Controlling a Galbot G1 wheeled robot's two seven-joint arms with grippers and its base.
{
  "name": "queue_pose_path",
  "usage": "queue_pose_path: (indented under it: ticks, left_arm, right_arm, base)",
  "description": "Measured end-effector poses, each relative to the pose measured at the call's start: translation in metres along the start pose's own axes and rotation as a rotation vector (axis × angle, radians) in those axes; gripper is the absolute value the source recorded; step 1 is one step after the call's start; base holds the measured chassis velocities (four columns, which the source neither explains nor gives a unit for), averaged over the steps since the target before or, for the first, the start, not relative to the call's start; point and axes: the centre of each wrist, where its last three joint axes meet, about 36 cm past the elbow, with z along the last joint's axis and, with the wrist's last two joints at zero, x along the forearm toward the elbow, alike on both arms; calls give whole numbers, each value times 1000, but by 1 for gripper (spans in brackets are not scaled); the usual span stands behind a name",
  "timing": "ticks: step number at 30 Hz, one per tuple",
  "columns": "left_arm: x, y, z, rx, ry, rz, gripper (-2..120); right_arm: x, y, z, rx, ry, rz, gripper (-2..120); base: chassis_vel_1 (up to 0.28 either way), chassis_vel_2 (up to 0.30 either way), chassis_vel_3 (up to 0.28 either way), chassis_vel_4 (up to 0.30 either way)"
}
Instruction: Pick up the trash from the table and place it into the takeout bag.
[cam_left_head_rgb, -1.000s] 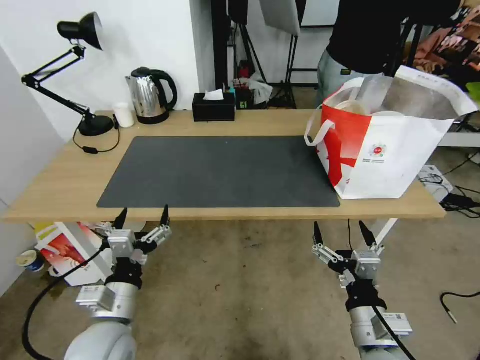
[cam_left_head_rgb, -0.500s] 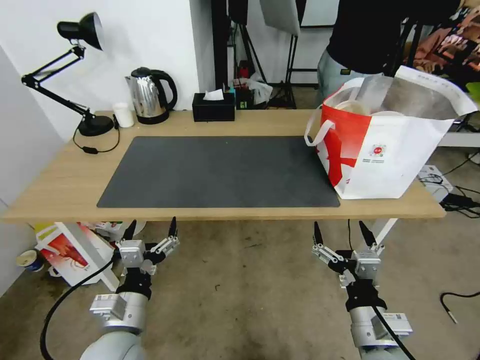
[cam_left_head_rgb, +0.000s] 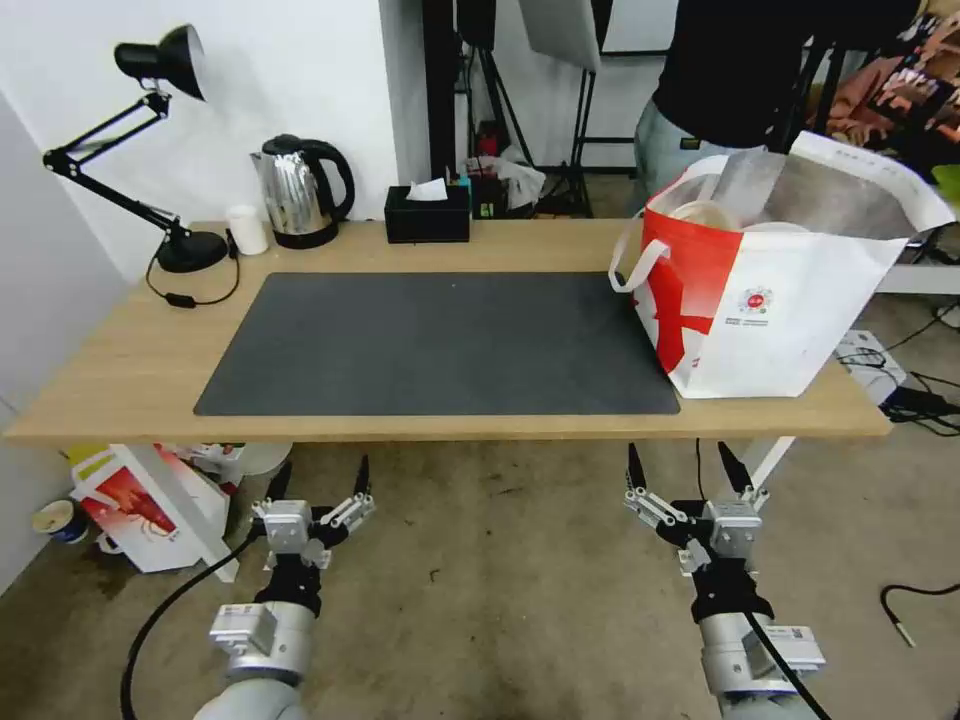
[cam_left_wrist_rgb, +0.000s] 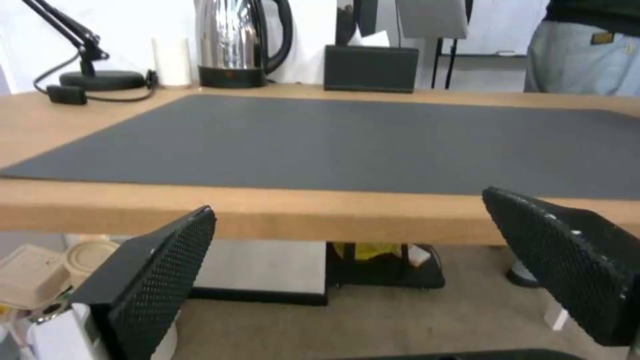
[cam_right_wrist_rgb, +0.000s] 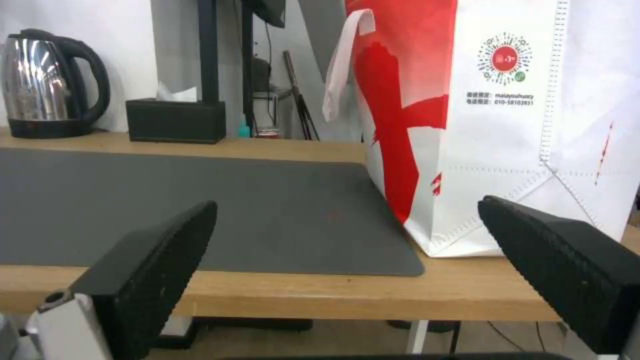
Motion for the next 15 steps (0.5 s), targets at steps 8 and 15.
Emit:
queue_pose_path:
  ticks: [8, 15]
  left_arm:
    - [-3, 6, -1, -6, -29, 10, 100]
    - [-7, 10, -6, -9, -46, 16, 100]
  right_arm:
    - [0, 0, 0, 0, 0, 0, 100]
    - [0, 0, 0, 0, 0, 0, 100]
  base:
    - [0, 0, 0, 0]
    - [0, 0, 0, 0]
